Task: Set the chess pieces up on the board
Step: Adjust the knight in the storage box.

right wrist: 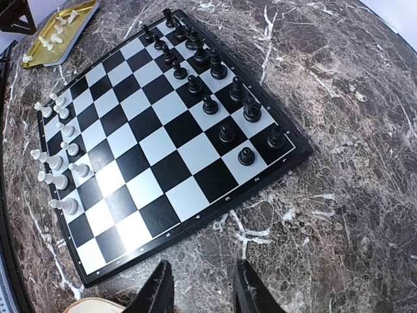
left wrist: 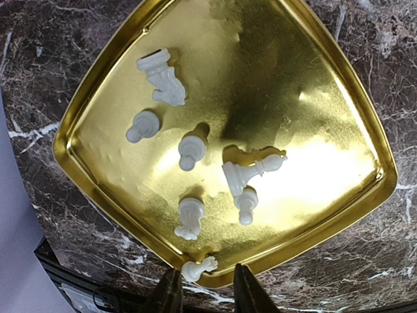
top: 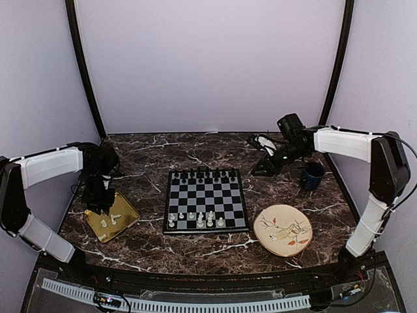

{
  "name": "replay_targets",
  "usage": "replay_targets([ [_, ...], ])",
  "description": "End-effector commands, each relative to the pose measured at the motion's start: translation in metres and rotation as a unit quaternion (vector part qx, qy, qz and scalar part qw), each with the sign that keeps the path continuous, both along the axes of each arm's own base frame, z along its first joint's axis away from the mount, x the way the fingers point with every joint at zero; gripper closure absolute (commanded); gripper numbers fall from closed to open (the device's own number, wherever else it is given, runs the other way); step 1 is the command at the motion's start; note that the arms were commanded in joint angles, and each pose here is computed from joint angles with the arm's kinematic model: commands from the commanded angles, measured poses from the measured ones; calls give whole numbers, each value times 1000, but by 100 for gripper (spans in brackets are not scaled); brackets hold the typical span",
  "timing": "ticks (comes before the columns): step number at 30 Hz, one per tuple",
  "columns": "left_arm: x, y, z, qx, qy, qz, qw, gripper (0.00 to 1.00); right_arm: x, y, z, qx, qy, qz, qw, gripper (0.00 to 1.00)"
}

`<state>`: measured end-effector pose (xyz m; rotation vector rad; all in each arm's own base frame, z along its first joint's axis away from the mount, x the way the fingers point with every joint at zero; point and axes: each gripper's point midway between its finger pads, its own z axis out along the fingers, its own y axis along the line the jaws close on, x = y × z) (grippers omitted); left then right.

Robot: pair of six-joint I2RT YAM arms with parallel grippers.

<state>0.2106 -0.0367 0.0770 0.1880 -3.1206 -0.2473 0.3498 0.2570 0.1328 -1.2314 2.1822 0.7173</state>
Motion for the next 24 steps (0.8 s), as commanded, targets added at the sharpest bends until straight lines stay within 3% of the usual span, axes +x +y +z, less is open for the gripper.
replay_targets([
  [1, -11, -2, -12, -8, 31, 10, 999, 70, 2, 1, 0, 0, -3, 5, 1000, 68],
  [15, -20, 12, -32, 38, 74, 32, 996, 65, 0, 2, -3, 0, 2, 8, 1000, 68],
  [24, -19, 6, -43, 27, 94, 32, 995, 66, 0, 2, -2, 2, 2, 8, 1000, 68],
])
